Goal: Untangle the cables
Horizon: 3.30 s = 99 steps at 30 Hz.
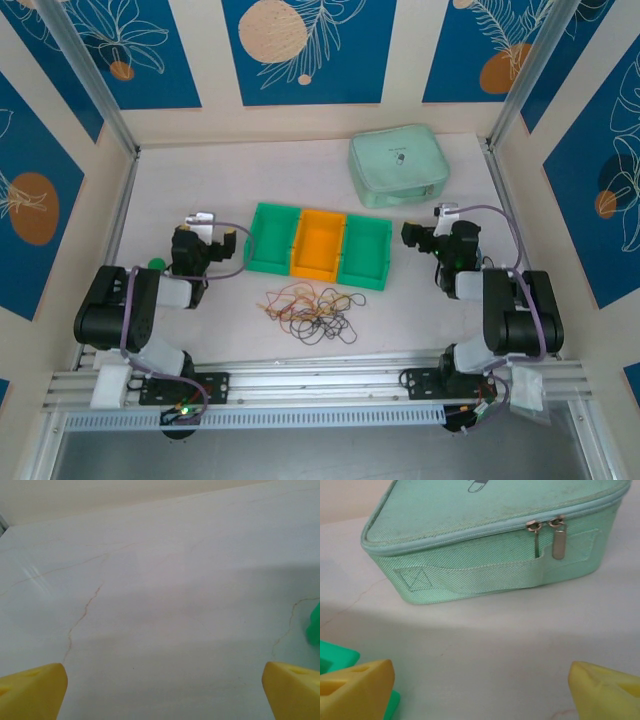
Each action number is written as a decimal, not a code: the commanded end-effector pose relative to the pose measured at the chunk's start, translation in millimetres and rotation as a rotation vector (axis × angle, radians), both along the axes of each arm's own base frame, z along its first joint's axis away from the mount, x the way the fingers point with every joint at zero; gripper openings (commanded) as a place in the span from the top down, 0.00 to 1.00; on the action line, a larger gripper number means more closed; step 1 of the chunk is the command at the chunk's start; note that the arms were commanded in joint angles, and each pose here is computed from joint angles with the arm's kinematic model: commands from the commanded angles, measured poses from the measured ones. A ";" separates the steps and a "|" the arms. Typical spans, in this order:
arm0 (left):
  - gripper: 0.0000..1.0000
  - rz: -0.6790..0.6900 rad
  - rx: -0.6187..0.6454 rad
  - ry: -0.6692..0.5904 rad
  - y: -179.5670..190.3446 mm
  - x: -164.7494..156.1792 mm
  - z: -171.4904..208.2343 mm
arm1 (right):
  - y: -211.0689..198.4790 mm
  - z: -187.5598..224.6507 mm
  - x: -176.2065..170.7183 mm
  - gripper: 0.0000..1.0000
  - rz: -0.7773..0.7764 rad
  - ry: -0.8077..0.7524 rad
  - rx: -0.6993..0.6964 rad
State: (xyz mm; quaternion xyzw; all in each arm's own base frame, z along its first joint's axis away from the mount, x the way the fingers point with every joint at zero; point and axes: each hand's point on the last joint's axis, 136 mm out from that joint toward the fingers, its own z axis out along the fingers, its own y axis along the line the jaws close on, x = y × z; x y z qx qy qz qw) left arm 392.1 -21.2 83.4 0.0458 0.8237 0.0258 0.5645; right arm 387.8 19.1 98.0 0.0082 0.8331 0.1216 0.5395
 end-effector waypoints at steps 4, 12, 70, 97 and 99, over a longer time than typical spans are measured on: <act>0.00 0.145 0.011 0.041 26.6 9.8 51.0 | -0.7 67.9 -7.9 0.16 -0.011 0.093 0.034; 0.00 0.071 -0.159 0.028 5.5 -32.1 130.5 | 66.7 137.8 -78.3 0.24 0.260 0.214 0.279; 0.01 -0.125 -0.471 0.464 -60.8 -83.1 129.4 | 377.1 -2.2 -190.2 0.60 1.178 0.608 -0.526; 0.13 -0.191 -0.492 0.449 -71.1 -81.1 133.6 | 388.4 127.4 -185.6 1.00 1.177 0.340 -0.320; 0.13 -0.194 -0.489 0.444 -71.0 -81.1 135.0 | 386.1 146.0 -188.2 1.00 1.179 0.308 -0.297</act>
